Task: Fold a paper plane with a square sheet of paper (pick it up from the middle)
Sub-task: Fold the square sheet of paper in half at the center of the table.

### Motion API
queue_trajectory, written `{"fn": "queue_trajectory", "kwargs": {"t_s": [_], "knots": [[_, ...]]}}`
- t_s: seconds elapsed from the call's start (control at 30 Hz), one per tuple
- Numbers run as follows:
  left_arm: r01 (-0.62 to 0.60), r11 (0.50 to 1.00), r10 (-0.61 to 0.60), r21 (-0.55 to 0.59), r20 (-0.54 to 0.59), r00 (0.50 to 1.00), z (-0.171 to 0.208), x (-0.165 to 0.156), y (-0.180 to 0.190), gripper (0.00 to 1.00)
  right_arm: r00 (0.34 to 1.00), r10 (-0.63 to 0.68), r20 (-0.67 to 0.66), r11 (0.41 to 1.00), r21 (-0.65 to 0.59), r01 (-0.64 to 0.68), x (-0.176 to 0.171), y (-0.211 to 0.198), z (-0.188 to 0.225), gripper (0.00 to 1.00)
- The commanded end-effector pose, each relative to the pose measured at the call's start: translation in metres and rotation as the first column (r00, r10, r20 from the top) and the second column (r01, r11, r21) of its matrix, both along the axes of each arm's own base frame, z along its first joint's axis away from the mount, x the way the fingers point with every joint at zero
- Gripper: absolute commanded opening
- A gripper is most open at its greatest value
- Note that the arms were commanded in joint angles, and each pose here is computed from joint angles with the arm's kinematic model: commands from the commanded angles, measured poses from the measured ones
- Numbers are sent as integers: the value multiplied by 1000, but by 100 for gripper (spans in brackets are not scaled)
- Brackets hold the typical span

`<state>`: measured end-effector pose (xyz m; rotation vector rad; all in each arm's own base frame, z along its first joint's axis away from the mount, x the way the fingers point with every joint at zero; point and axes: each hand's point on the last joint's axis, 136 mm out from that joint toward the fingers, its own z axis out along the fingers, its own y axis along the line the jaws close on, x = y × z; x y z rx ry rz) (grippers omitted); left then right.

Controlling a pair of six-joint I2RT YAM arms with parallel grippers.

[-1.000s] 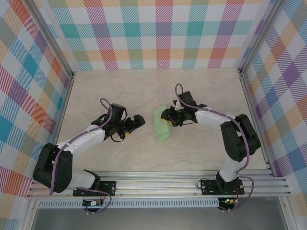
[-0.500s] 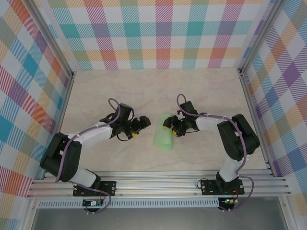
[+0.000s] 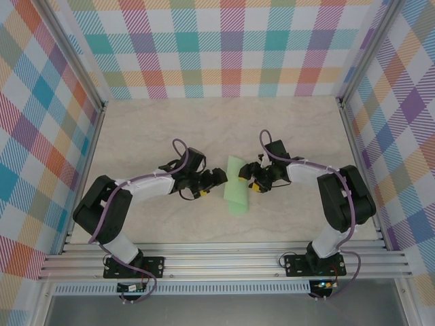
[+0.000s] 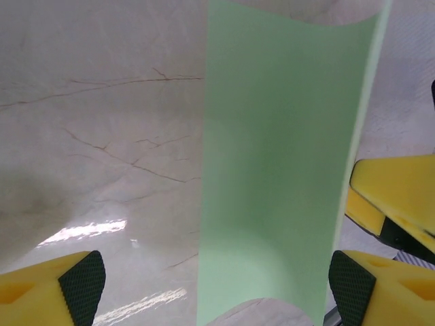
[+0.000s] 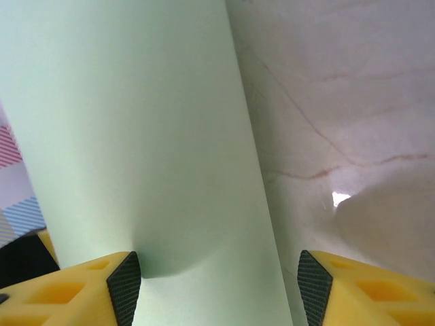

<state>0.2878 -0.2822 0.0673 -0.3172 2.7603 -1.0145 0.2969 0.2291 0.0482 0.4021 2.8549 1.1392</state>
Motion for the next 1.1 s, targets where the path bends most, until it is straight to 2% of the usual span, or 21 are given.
{"fn": "queue_trajectory", "kwargs": {"t_s": [0.0,0.17,0.27,0.4,0.53,0.63,0.9,1.07], "knots": [[16,1000,-15,-15,14,1000,3,4,-15,87,997,83,-3,996,26,-83,-8,5,6,65],[36,998,-35,-56,24,999,6,3,-29,84,995,96,-16,995,12,-96,-11,4,1,64],[11,999,-9,-46,42,999,10,3,-26,80,994,106,-29,994,6,-106,-12,4,-2,64],[-1,998,6,-70,76,997,18,4,-25,70,994,101,-31,995,9,-101,-12,4,-2,64],[16,995,-11,-96,54,998,11,3,-34,58,995,94,-33,995,24,-94,-9,5,-1,63],[33,991,-26,-128,52,998,11,1,-44,55,996,86,-35,995,56,-84,-7,5,1,63],[60,992,-56,-114,31,998,-1,-4,-53,41,997,58,-47,996,75,-54,-4,-1,-1,64],[71,993,-69,-93,28,997,-8,-6,-54,22,997,56,-46,994,96,-52,-3,0,0,64]]}}
